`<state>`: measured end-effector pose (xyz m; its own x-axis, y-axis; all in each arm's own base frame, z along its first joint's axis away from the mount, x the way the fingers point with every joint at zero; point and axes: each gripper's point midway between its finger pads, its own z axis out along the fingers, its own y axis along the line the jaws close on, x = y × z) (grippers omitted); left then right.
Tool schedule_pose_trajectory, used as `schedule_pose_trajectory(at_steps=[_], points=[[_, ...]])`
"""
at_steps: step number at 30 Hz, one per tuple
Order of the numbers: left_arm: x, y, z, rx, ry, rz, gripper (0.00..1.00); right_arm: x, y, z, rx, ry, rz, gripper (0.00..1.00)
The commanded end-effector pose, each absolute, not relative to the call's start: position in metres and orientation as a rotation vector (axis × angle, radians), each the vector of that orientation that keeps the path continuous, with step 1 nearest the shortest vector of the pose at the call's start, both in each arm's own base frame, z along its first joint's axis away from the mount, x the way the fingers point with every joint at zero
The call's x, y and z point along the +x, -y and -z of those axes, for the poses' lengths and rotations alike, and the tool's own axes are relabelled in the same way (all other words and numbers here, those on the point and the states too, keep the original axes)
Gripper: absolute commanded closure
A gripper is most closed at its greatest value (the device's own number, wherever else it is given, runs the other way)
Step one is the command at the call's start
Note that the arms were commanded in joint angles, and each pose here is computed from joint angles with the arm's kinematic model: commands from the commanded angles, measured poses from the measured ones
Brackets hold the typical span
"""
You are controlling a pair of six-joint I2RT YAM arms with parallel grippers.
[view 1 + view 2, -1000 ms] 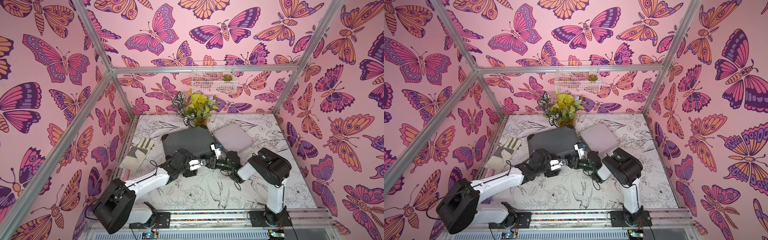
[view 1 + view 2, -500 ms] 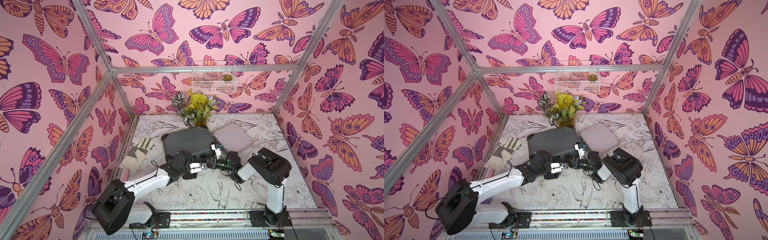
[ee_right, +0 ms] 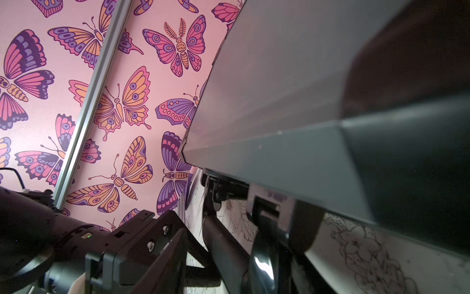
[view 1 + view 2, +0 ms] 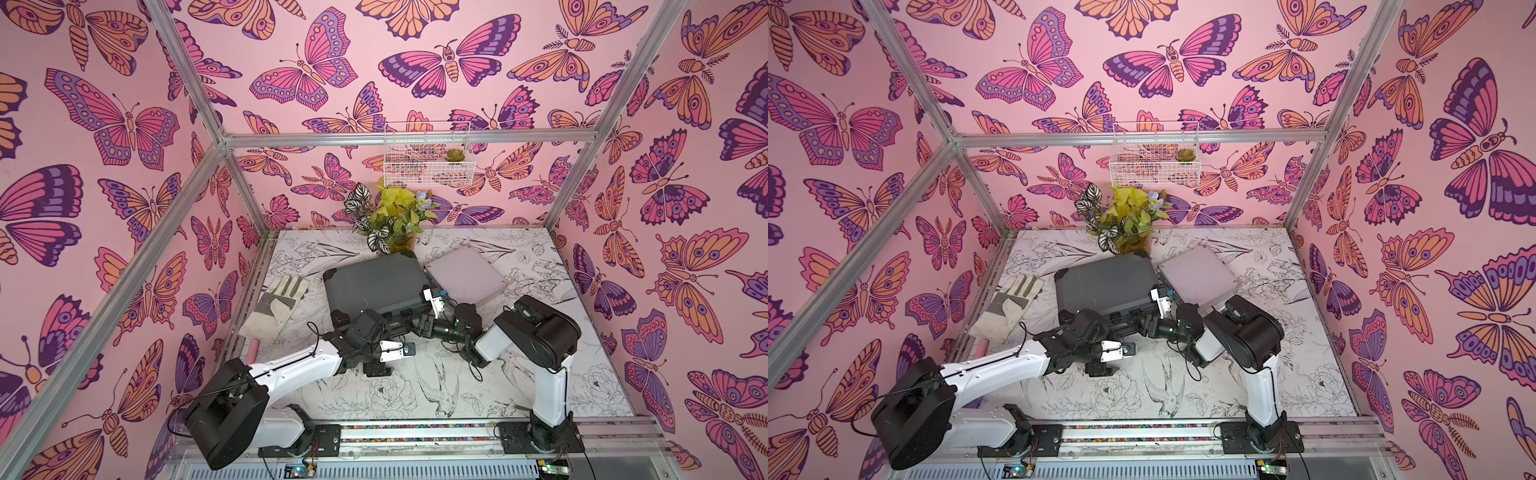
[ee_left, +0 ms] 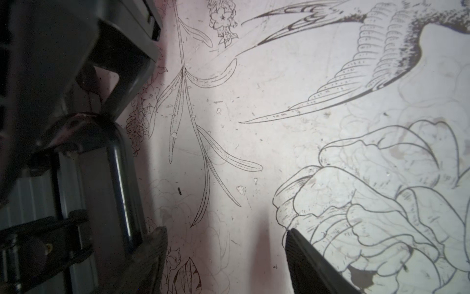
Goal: Open the poker set cases
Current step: Open the fastener on the poker set case.
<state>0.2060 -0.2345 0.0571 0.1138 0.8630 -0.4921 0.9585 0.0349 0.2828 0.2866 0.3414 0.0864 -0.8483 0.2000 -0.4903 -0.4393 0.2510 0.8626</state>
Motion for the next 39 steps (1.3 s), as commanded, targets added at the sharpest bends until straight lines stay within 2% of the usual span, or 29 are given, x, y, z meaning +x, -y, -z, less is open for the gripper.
schedule_pose_trajectory(at_steps=[1,11,16,29,39], points=[[0.205,0.238,-0.078,1.778,-1.726,0.26,0.23,0.287,-0.34,-0.098,-0.237,-1.96,-1.647,0.42],[0.213,0.232,-0.097,1.704,-1.679,0.229,0.22,0.285,-0.338,-0.1,-0.243,-1.956,-1.649,0.41],[0.233,0.228,-0.098,1.65,-1.672,0.106,0.21,0.284,-0.339,-0.1,-0.244,-1.958,-1.653,0.41],[0.256,0.228,-0.112,1.591,-1.539,-0.05,0.18,0.284,-0.346,-0.103,-0.292,-1.949,-1.695,0.4],[0.259,0.23,-0.112,1.615,-1.483,-0.085,0.17,0.287,-0.343,-0.098,-0.22,-1.996,-1.693,0.41]])
